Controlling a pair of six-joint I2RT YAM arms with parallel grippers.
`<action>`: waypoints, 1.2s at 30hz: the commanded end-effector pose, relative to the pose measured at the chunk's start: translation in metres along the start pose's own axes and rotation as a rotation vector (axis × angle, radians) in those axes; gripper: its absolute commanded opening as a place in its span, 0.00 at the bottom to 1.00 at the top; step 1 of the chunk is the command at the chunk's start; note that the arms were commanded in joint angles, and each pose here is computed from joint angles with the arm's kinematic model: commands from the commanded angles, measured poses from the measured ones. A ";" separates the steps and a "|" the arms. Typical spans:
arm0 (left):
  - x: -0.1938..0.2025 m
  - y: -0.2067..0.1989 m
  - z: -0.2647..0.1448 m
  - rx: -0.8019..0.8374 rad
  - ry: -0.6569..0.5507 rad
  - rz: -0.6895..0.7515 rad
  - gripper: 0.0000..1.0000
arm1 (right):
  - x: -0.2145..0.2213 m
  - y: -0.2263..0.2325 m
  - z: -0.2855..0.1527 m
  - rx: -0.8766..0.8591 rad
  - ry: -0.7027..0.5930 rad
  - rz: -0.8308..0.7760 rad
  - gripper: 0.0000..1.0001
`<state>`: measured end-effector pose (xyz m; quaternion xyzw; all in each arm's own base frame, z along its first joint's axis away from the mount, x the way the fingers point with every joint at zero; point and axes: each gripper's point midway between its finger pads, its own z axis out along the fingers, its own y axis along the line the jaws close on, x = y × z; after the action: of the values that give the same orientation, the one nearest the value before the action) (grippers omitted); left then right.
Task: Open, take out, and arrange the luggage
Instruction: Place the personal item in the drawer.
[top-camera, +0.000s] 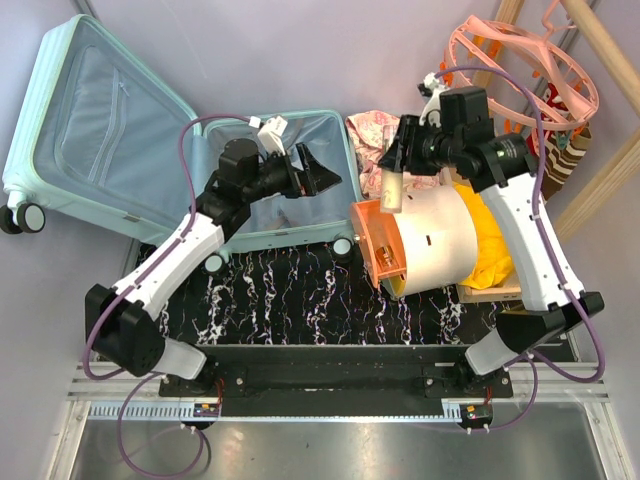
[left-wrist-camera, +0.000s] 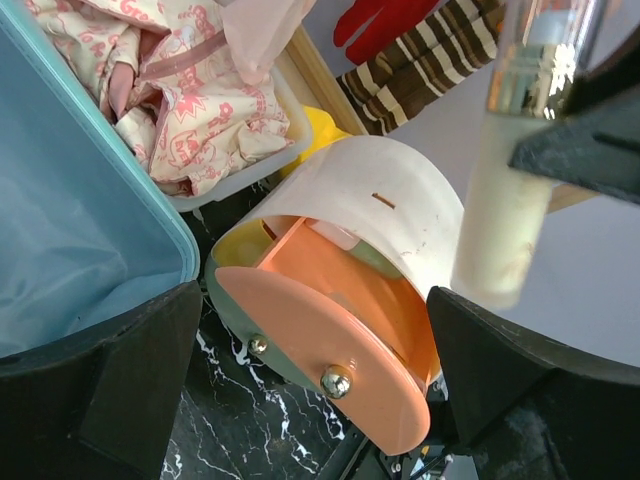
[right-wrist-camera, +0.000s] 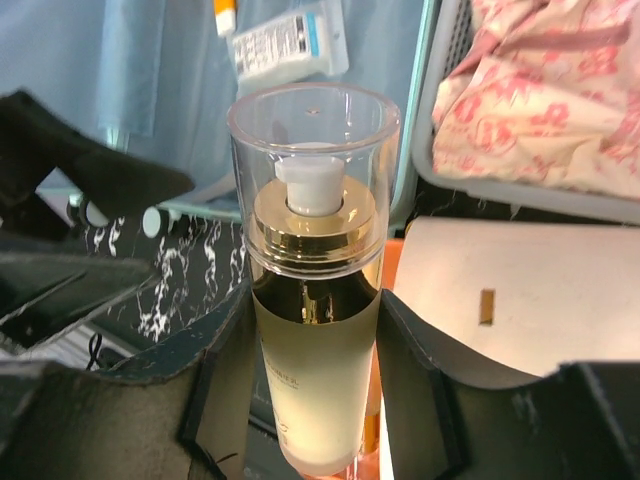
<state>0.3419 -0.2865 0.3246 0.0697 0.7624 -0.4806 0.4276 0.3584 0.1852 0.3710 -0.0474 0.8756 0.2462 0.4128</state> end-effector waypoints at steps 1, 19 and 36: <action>-0.007 -0.024 0.009 0.093 0.013 0.058 0.99 | 0.001 0.023 -0.014 -0.041 -0.059 0.012 0.00; 0.020 -0.046 0.026 0.205 0.150 0.047 0.98 | 0.035 0.022 0.014 0.013 -0.056 -0.037 0.00; 0.046 -0.069 0.028 0.305 0.237 0.009 0.98 | 0.031 -0.002 0.008 0.190 -0.140 -0.077 0.00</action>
<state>0.3016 -0.3521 0.3075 0.1688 0.7562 -0.5512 0.3096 0.3324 0.2053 0.2990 -0.0463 0.8989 0.1669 0.4024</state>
